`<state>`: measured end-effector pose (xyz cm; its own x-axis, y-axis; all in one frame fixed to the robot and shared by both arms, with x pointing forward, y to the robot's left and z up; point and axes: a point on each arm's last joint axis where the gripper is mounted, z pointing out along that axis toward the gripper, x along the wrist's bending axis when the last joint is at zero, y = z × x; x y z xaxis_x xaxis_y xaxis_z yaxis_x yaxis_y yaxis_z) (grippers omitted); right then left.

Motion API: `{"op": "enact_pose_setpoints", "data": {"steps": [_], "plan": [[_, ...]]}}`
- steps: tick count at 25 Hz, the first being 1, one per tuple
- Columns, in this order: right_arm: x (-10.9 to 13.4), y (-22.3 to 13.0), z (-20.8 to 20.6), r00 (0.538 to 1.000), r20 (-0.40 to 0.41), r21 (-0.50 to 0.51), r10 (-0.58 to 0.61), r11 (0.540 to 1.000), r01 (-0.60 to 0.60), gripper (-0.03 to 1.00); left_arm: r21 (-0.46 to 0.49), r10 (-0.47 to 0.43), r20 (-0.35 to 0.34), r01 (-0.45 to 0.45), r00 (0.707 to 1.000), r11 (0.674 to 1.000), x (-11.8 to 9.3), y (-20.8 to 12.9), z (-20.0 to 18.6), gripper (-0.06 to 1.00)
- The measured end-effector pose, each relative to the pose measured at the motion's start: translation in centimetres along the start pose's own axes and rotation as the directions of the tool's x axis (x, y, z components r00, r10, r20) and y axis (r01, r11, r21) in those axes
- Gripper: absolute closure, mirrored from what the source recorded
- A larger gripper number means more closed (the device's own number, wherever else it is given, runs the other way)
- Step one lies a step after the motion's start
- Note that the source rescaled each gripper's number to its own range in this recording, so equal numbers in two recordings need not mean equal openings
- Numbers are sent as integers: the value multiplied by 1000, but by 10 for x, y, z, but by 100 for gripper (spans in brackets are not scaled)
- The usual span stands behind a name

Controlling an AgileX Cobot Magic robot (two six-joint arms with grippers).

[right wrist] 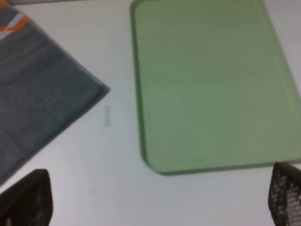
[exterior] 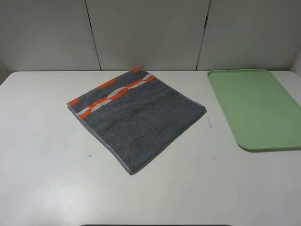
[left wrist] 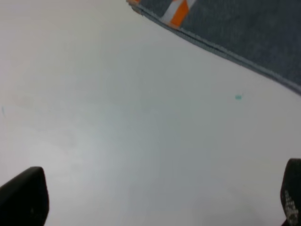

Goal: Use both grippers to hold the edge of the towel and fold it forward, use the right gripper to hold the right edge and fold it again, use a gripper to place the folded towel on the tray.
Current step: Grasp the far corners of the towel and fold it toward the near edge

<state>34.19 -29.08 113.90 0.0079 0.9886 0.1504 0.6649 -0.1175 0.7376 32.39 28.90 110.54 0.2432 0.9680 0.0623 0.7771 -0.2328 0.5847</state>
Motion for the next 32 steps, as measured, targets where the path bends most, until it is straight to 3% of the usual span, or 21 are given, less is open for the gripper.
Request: {"op": "enact_pose_setpoints", "data": {"steps": [7, 18, 23, 26, 32], "plan": [[9, 53, 41, 995, -65, 136, 79, 988, -69, -3, 113, 140, 107, -152, 984, 982, -15, 39, 31, -4], [15, 113, 96, 976, -26, 282, 218, 938, -202, -3, 234, 290, 253, -349, 923, 907, -67, 71, 98, -4], [56, 113, 130, 987, -11, 366, 163, 919, -148, -3, 244, 338, 312, -419, 888, 875, -96, 73, 125, -4], [77, 110, 153, 988, 61, 410, 140, 899, -152, -3, 264, 329, 357, -432, 874, 862, -113, 70, 140, -4], [102, 109, 186, 981, 120, 457, 152, 869, -190, -3, 275, 358, 415, -491, 836, 827, -148, 61, 166, -3]]}}
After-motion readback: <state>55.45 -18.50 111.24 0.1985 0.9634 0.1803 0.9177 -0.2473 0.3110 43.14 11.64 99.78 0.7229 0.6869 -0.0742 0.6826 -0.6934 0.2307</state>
